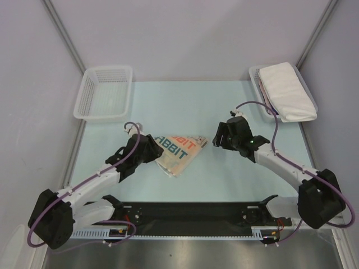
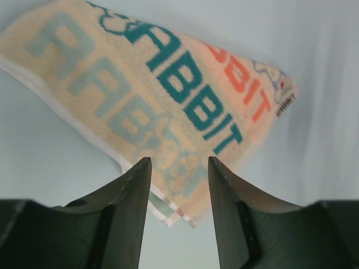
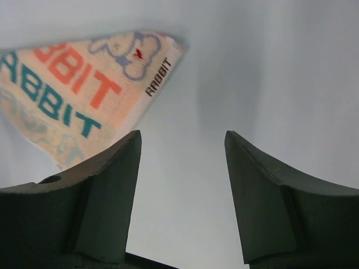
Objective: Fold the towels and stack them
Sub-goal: Move the towel to the center of the board, then flatten out the crumpled towel
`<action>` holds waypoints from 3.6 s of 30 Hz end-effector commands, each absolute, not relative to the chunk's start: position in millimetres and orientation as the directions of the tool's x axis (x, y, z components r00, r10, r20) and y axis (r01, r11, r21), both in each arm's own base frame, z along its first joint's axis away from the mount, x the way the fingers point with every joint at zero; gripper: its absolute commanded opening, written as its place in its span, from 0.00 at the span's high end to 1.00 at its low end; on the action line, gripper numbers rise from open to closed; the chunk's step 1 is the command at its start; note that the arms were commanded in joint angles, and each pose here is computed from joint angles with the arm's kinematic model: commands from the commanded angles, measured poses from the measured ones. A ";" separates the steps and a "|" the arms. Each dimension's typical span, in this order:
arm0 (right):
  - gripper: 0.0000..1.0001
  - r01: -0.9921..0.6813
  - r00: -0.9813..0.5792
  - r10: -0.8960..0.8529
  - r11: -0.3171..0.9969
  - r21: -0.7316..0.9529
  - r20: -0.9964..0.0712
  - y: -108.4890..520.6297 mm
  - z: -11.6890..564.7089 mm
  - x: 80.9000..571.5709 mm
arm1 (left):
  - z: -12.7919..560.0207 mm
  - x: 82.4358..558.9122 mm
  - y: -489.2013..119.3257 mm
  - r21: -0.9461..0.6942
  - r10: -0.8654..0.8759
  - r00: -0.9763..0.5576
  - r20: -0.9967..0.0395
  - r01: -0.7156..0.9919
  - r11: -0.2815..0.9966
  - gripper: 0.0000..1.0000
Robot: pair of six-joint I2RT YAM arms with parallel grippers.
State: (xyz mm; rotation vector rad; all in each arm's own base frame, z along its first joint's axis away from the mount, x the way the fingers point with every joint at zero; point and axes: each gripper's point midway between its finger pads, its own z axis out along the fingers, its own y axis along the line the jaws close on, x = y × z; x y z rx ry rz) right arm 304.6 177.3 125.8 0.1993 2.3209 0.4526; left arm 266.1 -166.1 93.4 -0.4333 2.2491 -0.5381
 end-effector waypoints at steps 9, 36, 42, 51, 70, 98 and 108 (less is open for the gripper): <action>0.39 -0.103 -0.754 0.140 0.940 0.326 -0.642 207.9 68.4 334.3 | 94.3 192.3 -212.0 -0.670 -0.481 -0.782 -0.396 -0.113 0.734 0.58; 0.54 -0.071 -0.705 0.244 0.910 0.410 -0.665 229.5 48.2 382.4 | 54.7 178.0 -271.8 -0.714 -0.492 -0.850 -0.186 -0.227 0.662 0.48; 0.65 -0.064 -0.703 0.247 0.911 0.406 -0.667 230.5 46.2 386.0 | 52.4 175.1 -273.1 -0.702 -0.484 -0.856 -0.183 -0.231 0.674 0.48; 0.85 -0.050 -0.700 0.246 0.920 0.390 -0.671 226.2 46.7 385.4 | 48.2 171.4 -273.5 -0.690 -0.489 -0.857 -0.163 -0.255 0.677 0.40; 0.98 -0.024 -0.691 0.236 0.937 0.348 -0.683 211.1 82.6 334.9 | 33.1 176.7 -268.8 -0.638 -0.517 -0.840 -0.167 -0.308 0.706 0.48; 0.98 -0.028 -0.691 0.212 0.948 0.318 -0.691 198.5 98.3 290.2 | 36.8 177.1 -241.5 -0.563 -0.495 -0.825 -0.272 -0.281 0.777 0.51; 0.98 -0.028 -0.691 0.204 0.951 0.307 -0.693 197.5 99.9 282.2 | 28.3 170.5 -242.3 -0.539 -0.469 -0.845 -0.259 -0.276 0.796 0.62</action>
